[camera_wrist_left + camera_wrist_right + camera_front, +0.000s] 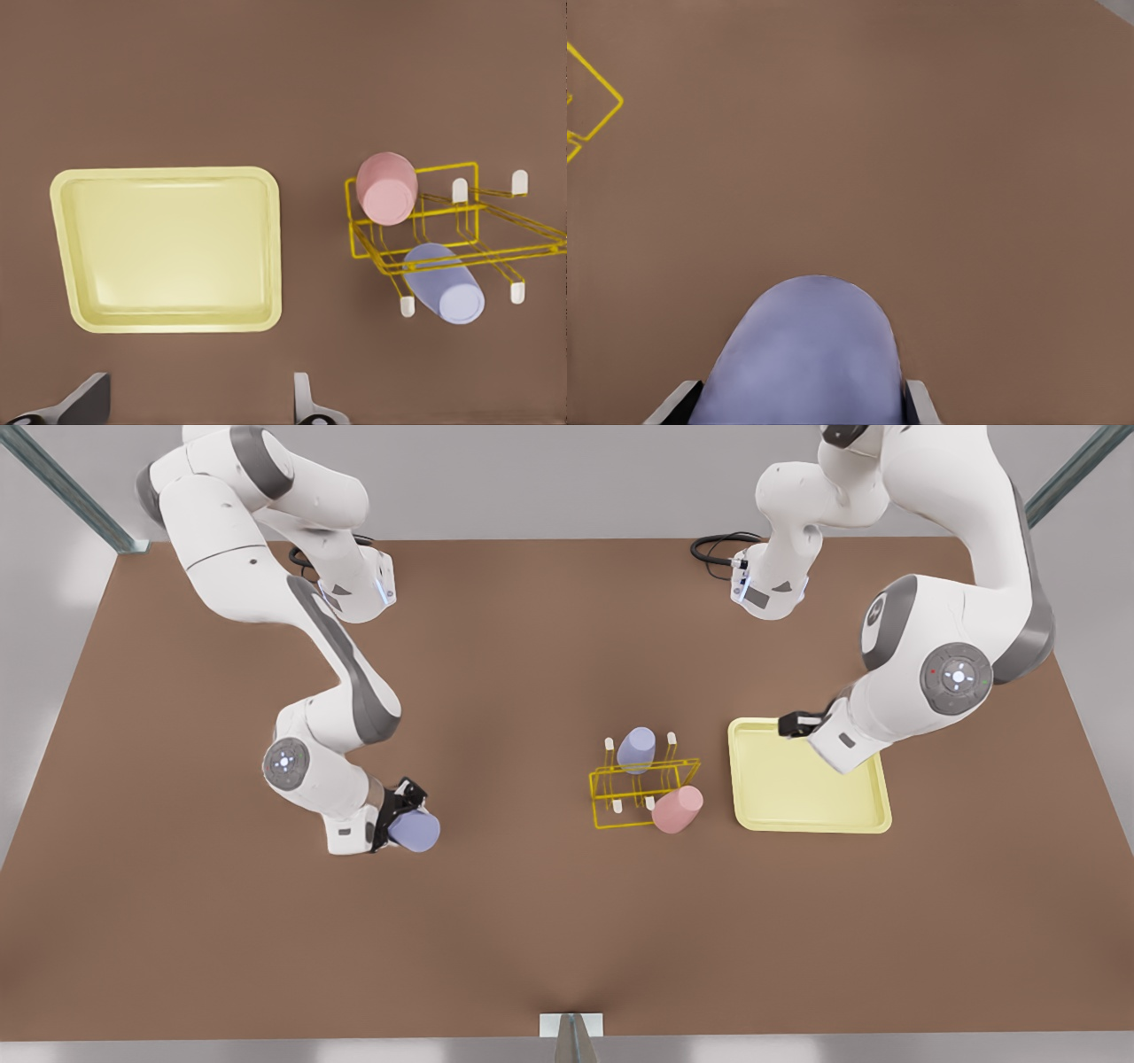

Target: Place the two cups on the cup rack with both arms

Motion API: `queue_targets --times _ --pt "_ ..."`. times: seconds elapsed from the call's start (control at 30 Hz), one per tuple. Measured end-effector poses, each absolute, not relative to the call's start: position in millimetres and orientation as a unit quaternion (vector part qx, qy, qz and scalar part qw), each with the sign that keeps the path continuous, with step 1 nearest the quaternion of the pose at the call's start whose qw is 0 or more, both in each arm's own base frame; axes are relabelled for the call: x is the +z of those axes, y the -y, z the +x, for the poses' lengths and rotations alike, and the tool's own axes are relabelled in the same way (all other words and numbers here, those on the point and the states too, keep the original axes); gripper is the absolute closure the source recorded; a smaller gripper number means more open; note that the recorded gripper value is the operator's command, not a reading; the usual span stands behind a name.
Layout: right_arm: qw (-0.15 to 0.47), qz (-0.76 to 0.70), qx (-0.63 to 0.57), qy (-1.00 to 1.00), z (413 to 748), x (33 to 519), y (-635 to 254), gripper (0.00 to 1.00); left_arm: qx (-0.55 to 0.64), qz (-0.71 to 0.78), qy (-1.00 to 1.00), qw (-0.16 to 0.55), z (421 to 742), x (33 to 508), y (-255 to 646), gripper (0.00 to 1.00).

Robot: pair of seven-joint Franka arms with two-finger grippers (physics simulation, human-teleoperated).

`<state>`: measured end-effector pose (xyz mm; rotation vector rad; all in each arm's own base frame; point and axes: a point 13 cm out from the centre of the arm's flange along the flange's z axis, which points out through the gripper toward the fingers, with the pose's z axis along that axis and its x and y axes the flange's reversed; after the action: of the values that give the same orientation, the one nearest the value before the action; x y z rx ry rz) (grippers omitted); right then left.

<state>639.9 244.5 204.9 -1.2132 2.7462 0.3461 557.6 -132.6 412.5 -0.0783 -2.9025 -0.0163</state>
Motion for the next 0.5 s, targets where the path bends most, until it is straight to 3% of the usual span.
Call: queue_targets --times 0.5 --pt "0.111 -0.449 0.222 -0.859 651.6 256.5 -448.2 0.16 0.005 -0.041 0.992 0.115 564.3 418.4 113.7 0.0"
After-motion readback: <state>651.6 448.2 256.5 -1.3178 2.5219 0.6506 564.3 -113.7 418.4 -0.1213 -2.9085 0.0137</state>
